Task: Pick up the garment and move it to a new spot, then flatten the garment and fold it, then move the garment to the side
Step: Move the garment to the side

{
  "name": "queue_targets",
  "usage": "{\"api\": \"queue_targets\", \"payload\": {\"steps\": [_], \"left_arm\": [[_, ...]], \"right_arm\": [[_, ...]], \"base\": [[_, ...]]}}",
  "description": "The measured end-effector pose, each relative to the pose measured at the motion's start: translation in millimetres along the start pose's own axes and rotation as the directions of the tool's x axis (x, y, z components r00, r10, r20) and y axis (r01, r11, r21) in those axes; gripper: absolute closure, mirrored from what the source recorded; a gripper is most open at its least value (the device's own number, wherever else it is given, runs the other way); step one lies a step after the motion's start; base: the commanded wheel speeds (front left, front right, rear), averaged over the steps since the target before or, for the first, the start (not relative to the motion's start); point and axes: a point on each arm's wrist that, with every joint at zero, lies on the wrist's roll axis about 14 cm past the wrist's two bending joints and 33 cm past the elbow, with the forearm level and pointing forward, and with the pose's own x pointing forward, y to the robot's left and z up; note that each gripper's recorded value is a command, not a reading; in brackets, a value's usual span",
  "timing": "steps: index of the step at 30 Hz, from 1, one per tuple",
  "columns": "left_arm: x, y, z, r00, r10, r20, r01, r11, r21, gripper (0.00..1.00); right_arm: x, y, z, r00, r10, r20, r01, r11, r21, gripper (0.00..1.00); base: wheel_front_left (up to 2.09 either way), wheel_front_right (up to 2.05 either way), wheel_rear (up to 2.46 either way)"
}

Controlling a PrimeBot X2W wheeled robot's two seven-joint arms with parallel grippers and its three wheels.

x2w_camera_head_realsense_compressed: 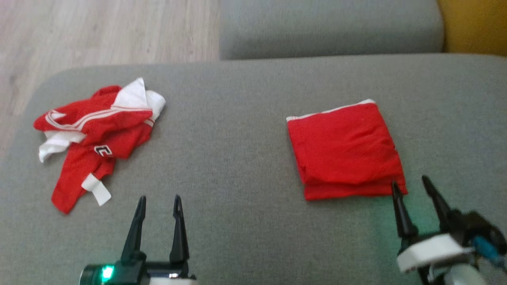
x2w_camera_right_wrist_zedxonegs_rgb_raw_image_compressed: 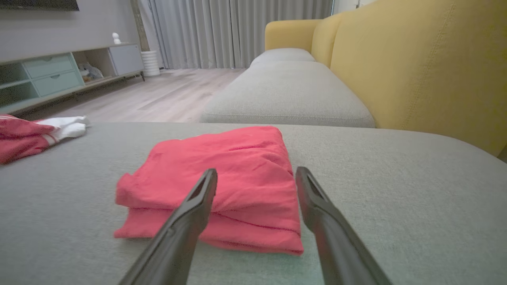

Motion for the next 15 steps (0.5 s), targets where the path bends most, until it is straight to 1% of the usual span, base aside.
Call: {"api": "queue_targets", "payload": {"steps": [6, 11, 13, 14, 15], "left_arm": [[26.6, -8.0, 1.3, 1.0, -0.016, 0.007, 0.016, 1.0, -0.003, 0.0], [42.6, -13.6, -6.4, 1.0, -0.029, -0.012, 0.029, 1.0, -0.004, 0.0], [47.2, -14.0, -8.9, 0.999, -0.027, -0.018, 0.026, 1.0, -0.005, 0.0], [47.2, -14.0, -8.9, 0.999, -0.027, -0.018, 0.026, 1.0, -0.005, 0.0], [48.9, -14.5, -9.9, 0.999, -0.027, -0.02, 0.027, 1.0, -0.005, 0.0]], "right_arm": [[46.8, -30.0, -7.7, 0.998, -0.026, -0.048, 0.025, 0.999, -0.023, 0.0], [80.8, -63.7, -26.7, 0.985, -0.054, -0.162, 0.04, 0.995, -0.089, 0.0], [89.3, -66.7, -38.1, 0.975, -0.049, -0.219, 0.03, 0.996, -0.087, 0.0], [89.3, -66.7, -38.1, 0.975, -0.049, -0.219, 0.03, 0.996, -0.087, 0.0], [92.2, -64.0, -44.9, 0.968, -0.04, -0.248, 0.023, 0.997, -0.069, 0.0]], "base": [[0.0, 0.0, 0.0], [0.0, 0.0, 0.0], [0.0, 0.0, 0.0], [0.0, 0.0, 0.0], [0.0, 0.0, 0.0]]}}
